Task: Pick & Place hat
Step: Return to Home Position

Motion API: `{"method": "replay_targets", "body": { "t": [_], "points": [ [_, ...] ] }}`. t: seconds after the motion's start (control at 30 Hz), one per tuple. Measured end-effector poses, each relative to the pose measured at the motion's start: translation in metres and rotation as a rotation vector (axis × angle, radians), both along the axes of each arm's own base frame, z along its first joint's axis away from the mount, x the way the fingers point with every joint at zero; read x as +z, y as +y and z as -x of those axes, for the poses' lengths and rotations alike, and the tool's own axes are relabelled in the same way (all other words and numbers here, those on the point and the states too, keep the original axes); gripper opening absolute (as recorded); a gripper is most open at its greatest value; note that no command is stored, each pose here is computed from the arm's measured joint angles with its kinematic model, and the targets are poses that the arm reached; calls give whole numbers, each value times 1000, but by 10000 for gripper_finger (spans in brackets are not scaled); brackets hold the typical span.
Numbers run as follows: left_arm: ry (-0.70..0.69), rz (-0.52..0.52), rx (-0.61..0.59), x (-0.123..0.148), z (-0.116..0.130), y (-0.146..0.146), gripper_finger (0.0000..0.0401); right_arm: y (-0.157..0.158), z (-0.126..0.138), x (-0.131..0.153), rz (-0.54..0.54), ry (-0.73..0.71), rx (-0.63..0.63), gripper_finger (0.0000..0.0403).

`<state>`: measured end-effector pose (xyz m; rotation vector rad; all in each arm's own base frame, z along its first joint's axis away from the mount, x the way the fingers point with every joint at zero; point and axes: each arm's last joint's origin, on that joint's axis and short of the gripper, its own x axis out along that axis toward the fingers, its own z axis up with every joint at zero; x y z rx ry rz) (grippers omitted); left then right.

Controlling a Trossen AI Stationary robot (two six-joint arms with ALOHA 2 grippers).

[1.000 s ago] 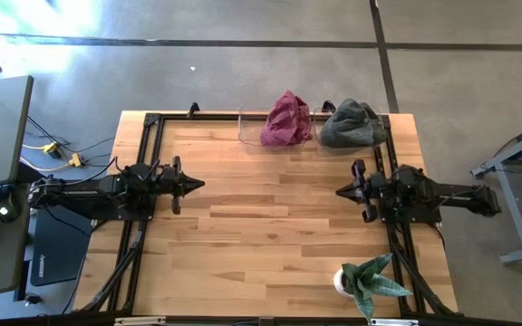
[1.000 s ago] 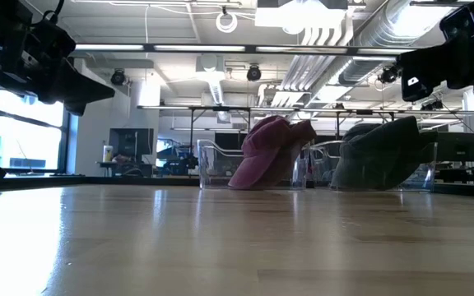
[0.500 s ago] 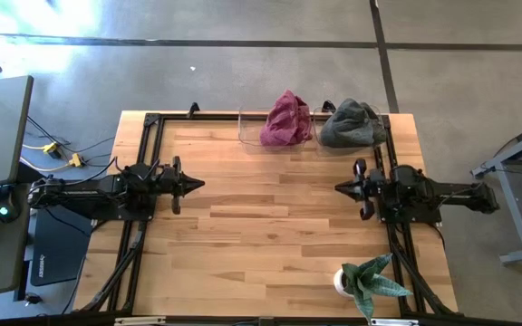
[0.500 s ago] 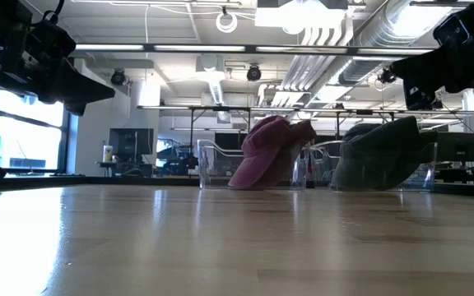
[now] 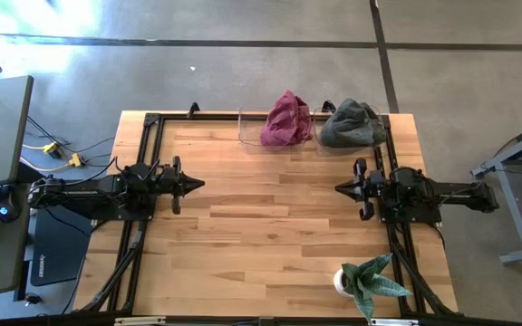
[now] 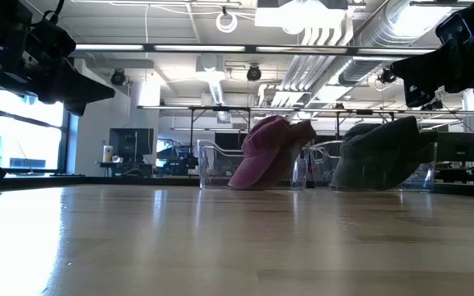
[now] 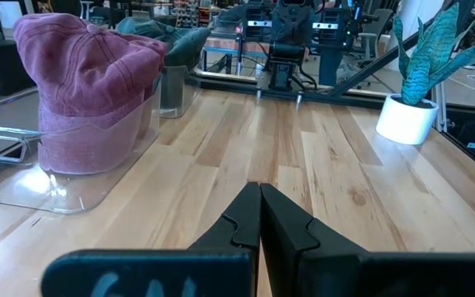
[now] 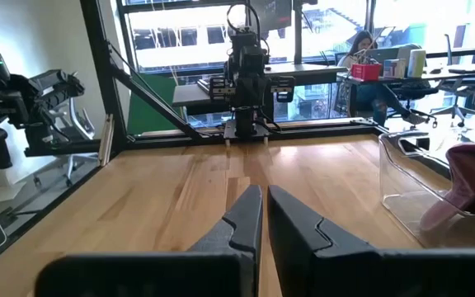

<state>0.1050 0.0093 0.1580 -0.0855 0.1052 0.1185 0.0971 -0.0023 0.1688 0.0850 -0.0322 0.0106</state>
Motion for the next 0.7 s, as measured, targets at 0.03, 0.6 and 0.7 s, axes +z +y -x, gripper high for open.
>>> {"method": "replay_targets", "body": {
  "t": [0.03, 0.6, 0.7],
  "points": [
    [0, 0, 0, 0, 0, 0, 0, 0, 0, 0, 0, 0, 0, 17],
    [0, 0, 0, 0, 0, 0, 0, 0, 0, 0, -2, 6, 1, 21],
    [0, 0, 0, 0, 0, 0, 0, 0, 0, 0, -1, 6, 1, 19]
  ]
}}
